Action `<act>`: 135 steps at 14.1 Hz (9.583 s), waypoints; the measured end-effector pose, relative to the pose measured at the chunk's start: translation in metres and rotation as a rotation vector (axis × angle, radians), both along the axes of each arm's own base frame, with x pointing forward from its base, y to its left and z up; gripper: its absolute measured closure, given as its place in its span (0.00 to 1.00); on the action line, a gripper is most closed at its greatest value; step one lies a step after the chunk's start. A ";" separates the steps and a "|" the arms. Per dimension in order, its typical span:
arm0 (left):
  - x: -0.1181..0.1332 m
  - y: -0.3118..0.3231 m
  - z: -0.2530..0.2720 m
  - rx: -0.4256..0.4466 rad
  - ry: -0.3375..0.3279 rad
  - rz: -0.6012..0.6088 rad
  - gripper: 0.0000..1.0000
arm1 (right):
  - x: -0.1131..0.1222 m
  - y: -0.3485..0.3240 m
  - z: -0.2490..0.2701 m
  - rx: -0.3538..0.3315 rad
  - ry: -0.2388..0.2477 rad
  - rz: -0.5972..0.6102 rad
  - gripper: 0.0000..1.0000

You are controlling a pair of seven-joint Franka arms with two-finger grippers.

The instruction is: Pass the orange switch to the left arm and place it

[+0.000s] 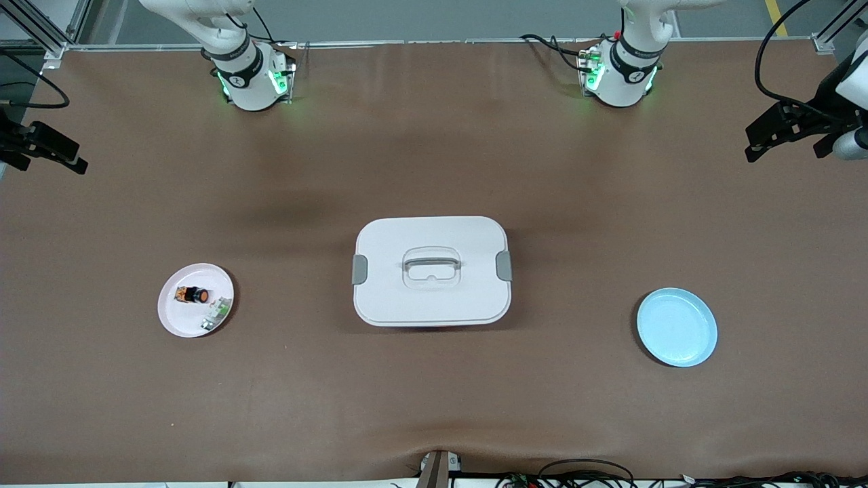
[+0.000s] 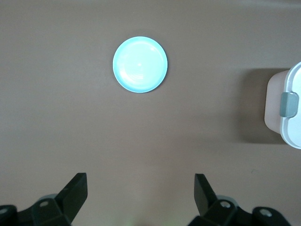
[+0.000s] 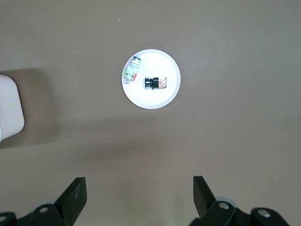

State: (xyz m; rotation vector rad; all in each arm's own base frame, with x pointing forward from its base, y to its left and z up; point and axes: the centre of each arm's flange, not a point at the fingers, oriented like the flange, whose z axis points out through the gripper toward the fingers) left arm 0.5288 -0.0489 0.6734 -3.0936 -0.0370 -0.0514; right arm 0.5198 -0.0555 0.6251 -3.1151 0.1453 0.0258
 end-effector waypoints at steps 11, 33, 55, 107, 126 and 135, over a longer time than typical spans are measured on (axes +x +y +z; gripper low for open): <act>-0.001 0.000 -0.001 0.001 0.008 0.000 0.00 | 0.056 -0.010 -0.102 -0.001 0.113 -0.015 0.00; -0.008 0.000 -0.011 0.006 0.032 0.001 0.00 | 0.110 -0.039 -0.397 0.026 0.141 -0.104 0.00; -0.038 0.000 -0.008 0.015 -0.002 0.000 0.00 | 0.118 -0.030 -0.451 0.010 0.128 -0.018 0.00; 0.012 -0.071 -0.088 -0.109 0.163 -0.102 0.00 | 0.116 0.312 -0.213 0.994 0.740 -1.102 0.27; 0.042 -0.305 -0.110 -0.345 0.099 0.131 0.00 | 0.058 0.453 -0.188 0.988 0.816 -1.335 0.27; 0.038 -0.363 -0.128 -0.468 0.052 0.083 0.00 | 0.056 0.457 -0.184 0.996 0.806 -1.332 0.27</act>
